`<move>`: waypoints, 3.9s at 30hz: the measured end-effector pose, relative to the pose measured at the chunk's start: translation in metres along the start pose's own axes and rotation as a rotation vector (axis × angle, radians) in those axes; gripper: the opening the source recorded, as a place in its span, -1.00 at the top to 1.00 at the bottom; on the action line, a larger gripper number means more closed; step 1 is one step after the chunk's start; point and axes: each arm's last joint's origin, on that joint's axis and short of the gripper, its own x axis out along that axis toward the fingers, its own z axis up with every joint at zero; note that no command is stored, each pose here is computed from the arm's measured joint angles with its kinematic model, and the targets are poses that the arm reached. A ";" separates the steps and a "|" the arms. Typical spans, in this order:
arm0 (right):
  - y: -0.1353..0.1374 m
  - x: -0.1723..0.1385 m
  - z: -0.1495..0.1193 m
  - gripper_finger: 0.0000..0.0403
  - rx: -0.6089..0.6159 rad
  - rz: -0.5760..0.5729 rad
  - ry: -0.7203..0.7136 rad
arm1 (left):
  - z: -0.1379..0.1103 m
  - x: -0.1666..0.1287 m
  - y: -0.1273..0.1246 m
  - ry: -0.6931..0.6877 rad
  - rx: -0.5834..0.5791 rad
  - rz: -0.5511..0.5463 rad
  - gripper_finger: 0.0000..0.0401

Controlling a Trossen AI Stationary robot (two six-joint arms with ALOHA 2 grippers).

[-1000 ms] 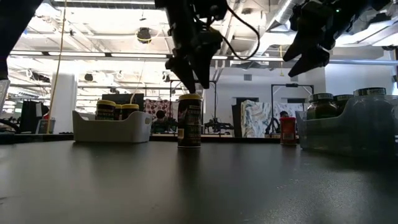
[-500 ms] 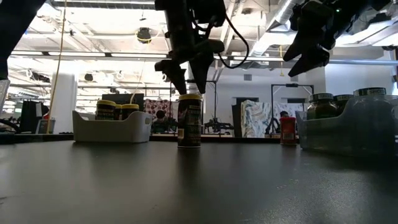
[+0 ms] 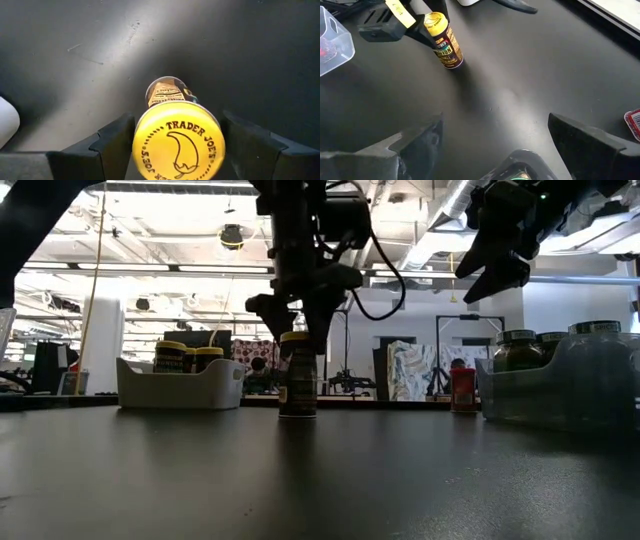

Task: Sort spices by type
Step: Put the yellow seasoning bottle into the gray bin

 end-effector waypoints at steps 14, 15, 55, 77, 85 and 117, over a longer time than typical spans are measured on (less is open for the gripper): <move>0.000 0.000 0.000 -0.91 0.003 0.000 0.000 | -0.004 -0.004 0.004 0.063 0.054 -0.014 -0.38; 0.000 0.000 0.000 -0.91 0.003 0.000 0.000 | -0.004 -0.004 0.004 0.063 0.058 -0.014 -0.38; 0.000 0.000 0.001 -0.91 -0.006 0.002 -0.004 | -0.017 -0.134 0.094 -0.116 0.405 -0.019 -0.11; 0.000 0.001 0.004 -0.91 0.030 0.011 -0.038 | -0.027 -0.111 0.182 0.004 0.533 0.016 -0.13; 0.000 0.001 0.004 -0.91 0.030 0.011 -0.039 | -0.031 -0.077 0.202 0.054 0.505 0.023 -0.12; -0.013 0.002 0.011 -0.91 0.083 -0.042 -0.072 | -0.029 -0.040 0.223 -0.003 0.498 0.038 -0.20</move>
